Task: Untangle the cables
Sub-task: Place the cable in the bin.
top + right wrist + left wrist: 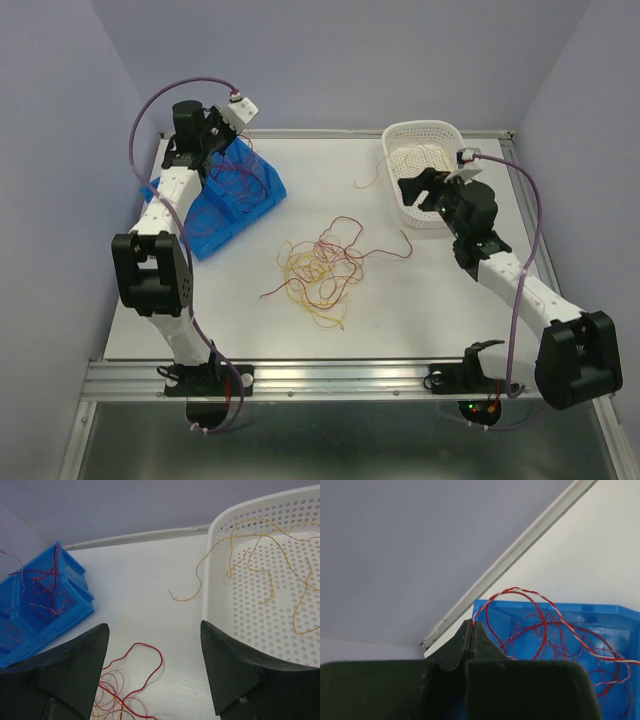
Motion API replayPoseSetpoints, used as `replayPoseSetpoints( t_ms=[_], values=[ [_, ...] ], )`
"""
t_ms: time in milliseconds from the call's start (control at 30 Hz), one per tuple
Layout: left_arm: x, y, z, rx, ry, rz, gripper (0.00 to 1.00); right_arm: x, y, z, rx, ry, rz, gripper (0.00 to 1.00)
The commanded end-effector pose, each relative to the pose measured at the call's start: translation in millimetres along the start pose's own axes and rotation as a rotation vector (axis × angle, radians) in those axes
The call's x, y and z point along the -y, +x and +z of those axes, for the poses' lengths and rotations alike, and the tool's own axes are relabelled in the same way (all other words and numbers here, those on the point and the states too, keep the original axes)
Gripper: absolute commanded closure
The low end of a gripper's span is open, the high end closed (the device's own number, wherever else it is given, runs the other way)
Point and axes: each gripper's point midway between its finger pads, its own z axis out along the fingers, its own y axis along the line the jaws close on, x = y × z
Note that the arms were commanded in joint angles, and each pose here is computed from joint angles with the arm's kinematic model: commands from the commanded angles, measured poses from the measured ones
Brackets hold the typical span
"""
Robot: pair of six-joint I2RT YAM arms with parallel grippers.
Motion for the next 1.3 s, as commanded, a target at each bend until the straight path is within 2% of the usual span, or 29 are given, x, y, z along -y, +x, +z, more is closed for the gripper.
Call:
replayPoseSetpoints(
  t_ms=[0,333,433,600,633,667,733,833,1133,1167,1200,1267],
  values=[
    [-20,24,9,-0.1,-0.07,0.093,1.0,-12,-16,-4,0.06,-0.041,0.002,0.21],
    [11,124,62,-0.405,0.047,0.268,1.0,-14,-8,-3,0.037,-0.064,0.014,0.21],
    [17,138,70,-0.468,0.06,0.312,1.0,-15,-5,-2,0.031,-0.07,0.019,0.21],
    [20,143,74,-0.475,0.06,0.31,1.0,-15,-4,-4,0.031,-0.071,0.022,0.21],
    [18,140,72,-0.472,0.054,0.308,0.98,-15,-4,-4,0.031,-0.071,0.022,0.21],
    [14,134,69,-0.46,0.041,0.308,0.88,-15,-4,-4,0.031,-0.071,0.022,0.21],
    [7,122,62,-0.435,0.019,0.308,0.81,-15,-3,-3,0.029,-0.072,0.024,0.21],
    [-4,101,52,-0.398,-0.012,0.304,0.65,-17,-4,-4,0.029,-0.079,0.028,0.21],
    [-29,63,24,-0.346,-0.083,0.306,0.43,-19,12,4,-0.027,-0.104,0.053,0.21],
    [-31,58,18,-0.338,-0.09,0.307,0.39,-18,16,8,-0.045,-0.104,0.056,0.21],
    [-33,51,15,-0.325,-0.098,0.305,0.31,-17,26,11,-0.087,-0.1,0.062,0.21],
    [-35,46,11,-0.315,-0.107,0.292,0.3,-15,36,16,-0.132,-0.092,0.069,0.22]
  ],
)
